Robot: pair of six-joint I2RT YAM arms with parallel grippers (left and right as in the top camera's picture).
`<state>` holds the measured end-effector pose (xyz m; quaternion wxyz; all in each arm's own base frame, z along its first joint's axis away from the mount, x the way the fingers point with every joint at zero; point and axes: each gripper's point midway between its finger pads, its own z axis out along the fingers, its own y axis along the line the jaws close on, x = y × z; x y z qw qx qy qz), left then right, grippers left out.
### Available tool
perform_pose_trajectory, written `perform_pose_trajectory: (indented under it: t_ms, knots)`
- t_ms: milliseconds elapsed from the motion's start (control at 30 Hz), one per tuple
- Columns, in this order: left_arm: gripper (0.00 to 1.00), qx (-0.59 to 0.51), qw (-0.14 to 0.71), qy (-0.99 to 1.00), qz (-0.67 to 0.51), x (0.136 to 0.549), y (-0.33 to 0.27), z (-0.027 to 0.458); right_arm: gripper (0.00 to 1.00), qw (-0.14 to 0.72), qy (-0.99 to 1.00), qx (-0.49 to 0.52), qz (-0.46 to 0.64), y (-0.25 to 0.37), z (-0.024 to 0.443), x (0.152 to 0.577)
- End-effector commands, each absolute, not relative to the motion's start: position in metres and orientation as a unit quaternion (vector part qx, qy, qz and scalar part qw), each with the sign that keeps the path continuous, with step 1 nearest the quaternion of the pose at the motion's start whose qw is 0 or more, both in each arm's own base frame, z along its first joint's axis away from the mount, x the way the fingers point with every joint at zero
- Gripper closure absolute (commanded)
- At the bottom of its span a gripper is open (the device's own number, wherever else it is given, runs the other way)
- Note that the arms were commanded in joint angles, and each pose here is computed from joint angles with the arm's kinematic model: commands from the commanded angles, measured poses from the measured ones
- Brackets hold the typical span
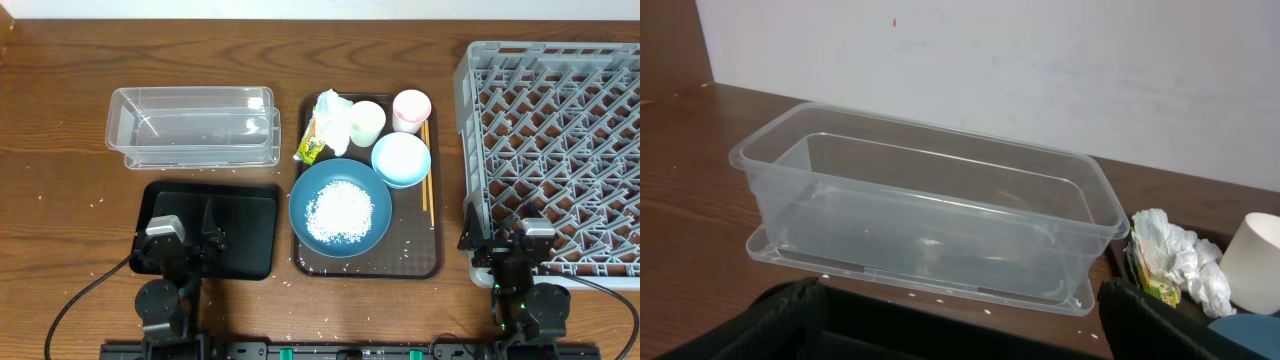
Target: Sort waste into correct bins and load items into the dishwasher rack
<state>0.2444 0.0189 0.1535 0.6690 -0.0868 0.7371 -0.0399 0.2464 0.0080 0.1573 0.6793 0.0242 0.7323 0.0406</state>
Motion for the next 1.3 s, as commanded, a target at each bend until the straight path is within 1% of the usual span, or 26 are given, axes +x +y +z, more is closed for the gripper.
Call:
perform_pose_trajectory:
  t_ms: [0,1000,1067,1200,1267]
  knots:
    - [0.11,-0.084,0.649,0.755,-0.037,0.244,0.018,0.137,0.01,0.68,0.732,0.028,0.028,0.003,0.157,0.246]
    - [0.11,-0.083,0.65,0.754,-0.038,0.244,0.017,0.137,0.01,0.68,0.732,0.028,0.028,0.003,0.157,0.246]
    - [0.11,-0.07,0.661,0.743,-0.078,0.245,0.005,0.147,0.01,0.68,0.732,0.028,0.028,0.003,0.157,0.246]
    - [0.11,-0.026,0.678,0.696,-0.236,0.239,-0.042,0.182,0.01,0.68,0.732,0.028,0.028,0.003,0.157,0.246]
    - [0.11,-0.011,0.676,0.675,-0.295,0.233,-0.057,0.197,0.01,0.68,0.732,0.028,0.028,0.003,0.157,0.246]
